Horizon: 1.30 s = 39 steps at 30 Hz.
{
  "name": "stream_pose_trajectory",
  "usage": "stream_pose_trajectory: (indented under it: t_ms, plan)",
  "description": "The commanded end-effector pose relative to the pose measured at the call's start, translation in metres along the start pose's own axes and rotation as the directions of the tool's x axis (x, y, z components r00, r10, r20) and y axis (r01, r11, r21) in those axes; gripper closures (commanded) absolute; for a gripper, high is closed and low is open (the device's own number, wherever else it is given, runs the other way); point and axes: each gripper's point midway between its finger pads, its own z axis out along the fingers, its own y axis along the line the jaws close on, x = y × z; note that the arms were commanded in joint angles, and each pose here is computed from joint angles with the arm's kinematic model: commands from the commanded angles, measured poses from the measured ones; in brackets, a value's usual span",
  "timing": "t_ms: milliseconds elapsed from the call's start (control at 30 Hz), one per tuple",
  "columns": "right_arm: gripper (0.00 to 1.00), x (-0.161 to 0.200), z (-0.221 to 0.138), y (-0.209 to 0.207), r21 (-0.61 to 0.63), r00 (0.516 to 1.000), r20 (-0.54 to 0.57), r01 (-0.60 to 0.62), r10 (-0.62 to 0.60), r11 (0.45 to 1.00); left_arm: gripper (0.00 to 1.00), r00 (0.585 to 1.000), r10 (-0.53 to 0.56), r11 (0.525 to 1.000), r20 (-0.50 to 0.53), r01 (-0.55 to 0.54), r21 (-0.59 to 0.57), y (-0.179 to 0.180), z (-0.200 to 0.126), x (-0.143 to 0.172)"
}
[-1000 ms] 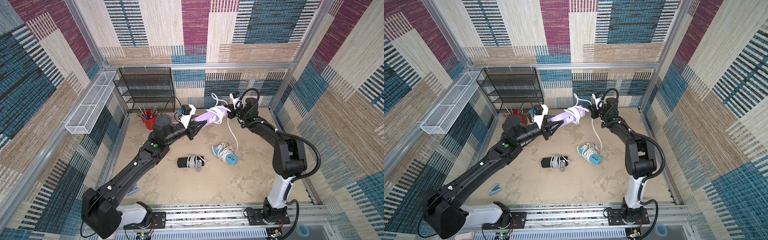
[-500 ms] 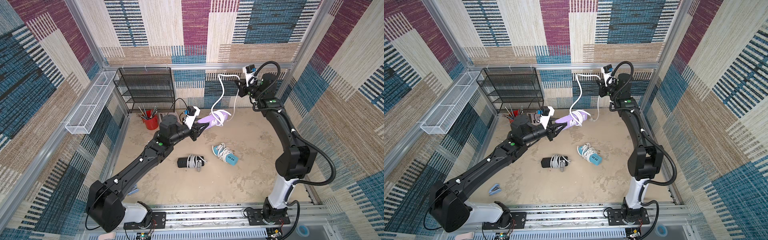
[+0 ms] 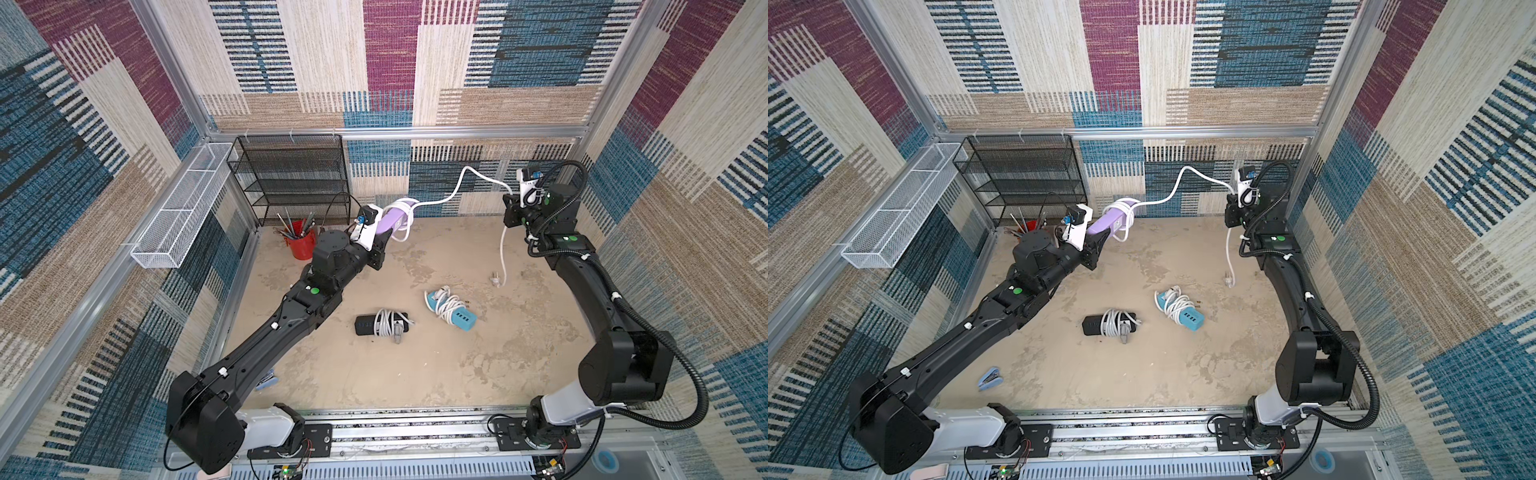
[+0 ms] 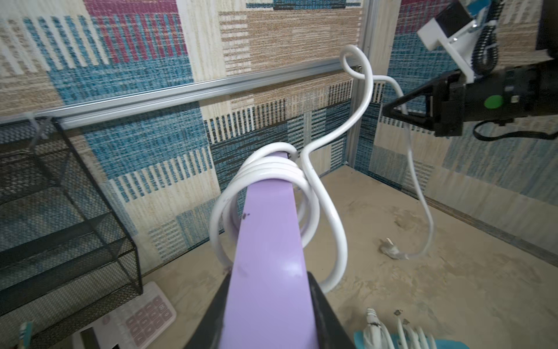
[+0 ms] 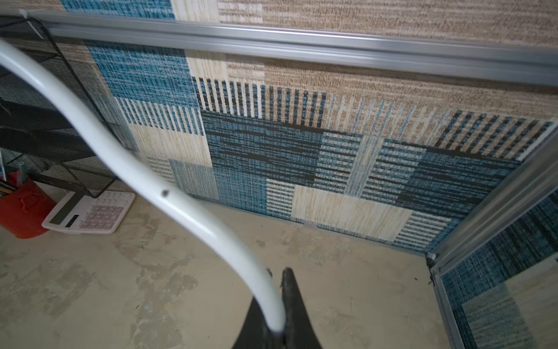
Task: Unwrap the cord wrapped around the power strip
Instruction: Unwrap the power cord from the power strip.
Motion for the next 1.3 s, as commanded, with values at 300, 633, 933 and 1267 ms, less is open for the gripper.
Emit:
stream_pose_trajectory:
  t_ms: [300, 633, 933, 1267]
  plan:
    - [1.00, -0.031, -0.027, 0.038, 0.014, 0.995, 0.084, -0.048, 0.047, 0.999, 1.00, 0.991, 0.082, 0.974, 0.110, -0.056, -0.221, 0.043, -0.029, -0.036]
    - [1.00, 0.063, -0.040, 0.029, 0.126, 0.997, 0.010, -0.083, 0.083, 0.988, 1.00, 0.991, 0.034, 0.969, 0.132, -0.001, -0.246, 0.063, -0.035, -0.039]
    - [1.00, 0.153, -0.011, -0.019, 0.251, 0.965, -0.144, -0.179, 0.220, 0.951, 1.00, 0.990, 0.030, 0.962, 0.140, 0.010, -0.273, 0.075, -0.039, -0.039]
    - [1.00, 0.233, 0.013, -0.051, 0.369, 0.895, -0.314, -0.193, 0.318, 0.909, 1.00, 0.988, -0.004, 0.967, 0.156, 0.044, -0.252, 0.079, -0.037, -0.036]
